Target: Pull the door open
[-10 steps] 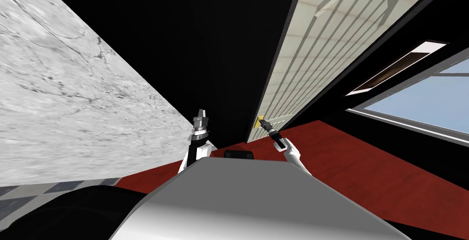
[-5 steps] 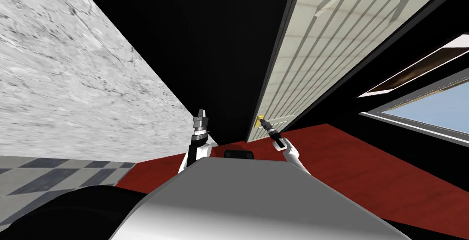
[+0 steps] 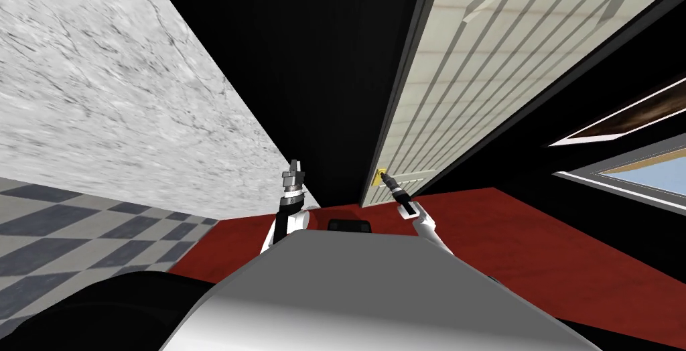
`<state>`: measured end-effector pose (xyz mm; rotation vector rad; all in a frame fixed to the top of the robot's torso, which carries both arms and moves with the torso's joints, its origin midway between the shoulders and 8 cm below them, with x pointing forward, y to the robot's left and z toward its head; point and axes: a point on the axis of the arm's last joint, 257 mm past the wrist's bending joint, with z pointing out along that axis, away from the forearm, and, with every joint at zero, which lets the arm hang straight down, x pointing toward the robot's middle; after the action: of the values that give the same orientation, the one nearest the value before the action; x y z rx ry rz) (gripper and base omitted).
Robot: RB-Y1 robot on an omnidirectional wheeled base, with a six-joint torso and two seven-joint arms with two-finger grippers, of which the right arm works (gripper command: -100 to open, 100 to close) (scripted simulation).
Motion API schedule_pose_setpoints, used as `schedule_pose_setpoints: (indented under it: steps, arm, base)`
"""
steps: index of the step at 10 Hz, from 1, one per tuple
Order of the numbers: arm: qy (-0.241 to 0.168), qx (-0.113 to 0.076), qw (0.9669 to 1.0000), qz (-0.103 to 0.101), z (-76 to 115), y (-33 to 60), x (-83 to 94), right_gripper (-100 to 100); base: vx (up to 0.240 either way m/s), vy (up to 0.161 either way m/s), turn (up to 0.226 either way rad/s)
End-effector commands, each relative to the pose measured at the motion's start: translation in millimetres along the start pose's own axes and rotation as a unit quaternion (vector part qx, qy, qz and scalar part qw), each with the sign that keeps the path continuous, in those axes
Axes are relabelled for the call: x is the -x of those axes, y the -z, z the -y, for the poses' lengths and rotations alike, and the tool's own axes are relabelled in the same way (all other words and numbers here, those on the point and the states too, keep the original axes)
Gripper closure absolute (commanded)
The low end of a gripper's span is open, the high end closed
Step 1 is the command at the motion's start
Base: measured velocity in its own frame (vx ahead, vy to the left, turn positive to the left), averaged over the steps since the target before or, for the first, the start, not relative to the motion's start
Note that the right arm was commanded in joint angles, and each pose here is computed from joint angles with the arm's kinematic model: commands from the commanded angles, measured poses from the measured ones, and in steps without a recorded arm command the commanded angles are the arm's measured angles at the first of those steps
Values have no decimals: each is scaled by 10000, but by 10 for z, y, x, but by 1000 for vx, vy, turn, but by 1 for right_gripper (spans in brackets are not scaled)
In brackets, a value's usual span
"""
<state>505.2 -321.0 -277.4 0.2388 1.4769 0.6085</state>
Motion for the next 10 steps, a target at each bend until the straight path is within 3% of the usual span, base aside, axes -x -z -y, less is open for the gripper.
schedule_pose_setpoints:
  steps: [1, 4, 6, 7, 10]
  arm:
    - [-411, 5, 9990, 152, -21, -42, 96, 100]
    - [-1187, -58, 9923, 352, 6, -81, 176, 100]
    - [-1710, -94, 9840, 484, 28, -106, 224, 100]
    - [-1755, -100, 9831, 518, 35, -104, 240, 100]
    - [-2551, -143, 9641, 718, 77, -139, 305, 100]
  base:
    - [-84, -69, 148]
    - [-91, -71, 142]
    - [-93, -72, 137]
    - [-55, -52, 67]
    - [-71, -46, 122]
